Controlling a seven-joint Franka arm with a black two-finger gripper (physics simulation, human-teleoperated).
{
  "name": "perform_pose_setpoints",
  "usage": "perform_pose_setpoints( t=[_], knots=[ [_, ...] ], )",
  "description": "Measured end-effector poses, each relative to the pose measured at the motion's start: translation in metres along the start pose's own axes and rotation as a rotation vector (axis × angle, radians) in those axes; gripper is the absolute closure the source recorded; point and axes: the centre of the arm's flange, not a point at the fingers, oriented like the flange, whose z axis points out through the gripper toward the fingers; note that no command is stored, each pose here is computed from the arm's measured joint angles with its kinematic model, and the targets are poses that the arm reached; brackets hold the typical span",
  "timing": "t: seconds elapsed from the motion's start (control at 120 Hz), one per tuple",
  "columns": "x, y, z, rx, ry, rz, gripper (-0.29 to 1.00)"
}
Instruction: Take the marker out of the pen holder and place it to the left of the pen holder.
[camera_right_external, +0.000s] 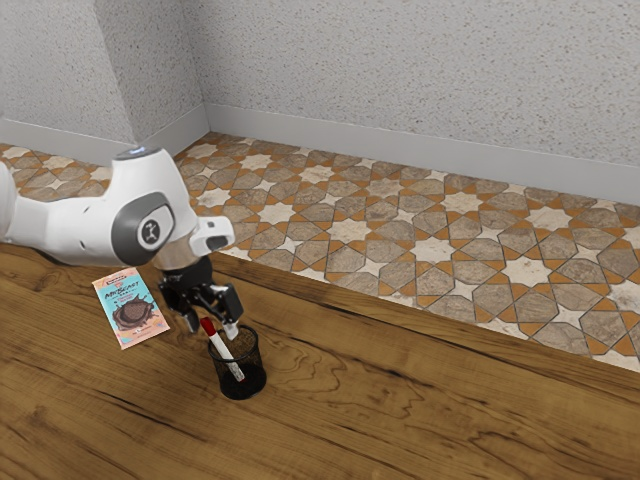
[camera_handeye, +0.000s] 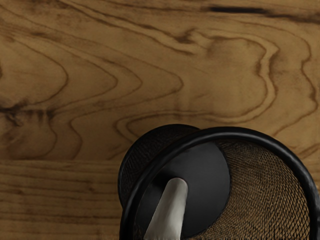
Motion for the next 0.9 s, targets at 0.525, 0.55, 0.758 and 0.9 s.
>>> perform_pose_setpoints(
  t=[0.525,0.55,0.758,0.9],
  knots=[
    [0.000,-0.003,-0.010,0.000,0.011,0.025,0.70],
    [0.000,-0.003,-0.013,0.001,0.013,0.027,0.71],
    [0.012,0.037,-0.101,-0.003,0.096,0.102,0.75],
    [0.022,0.048,-0.158,0.021,0.041,0.131,0.76]
  ],
)
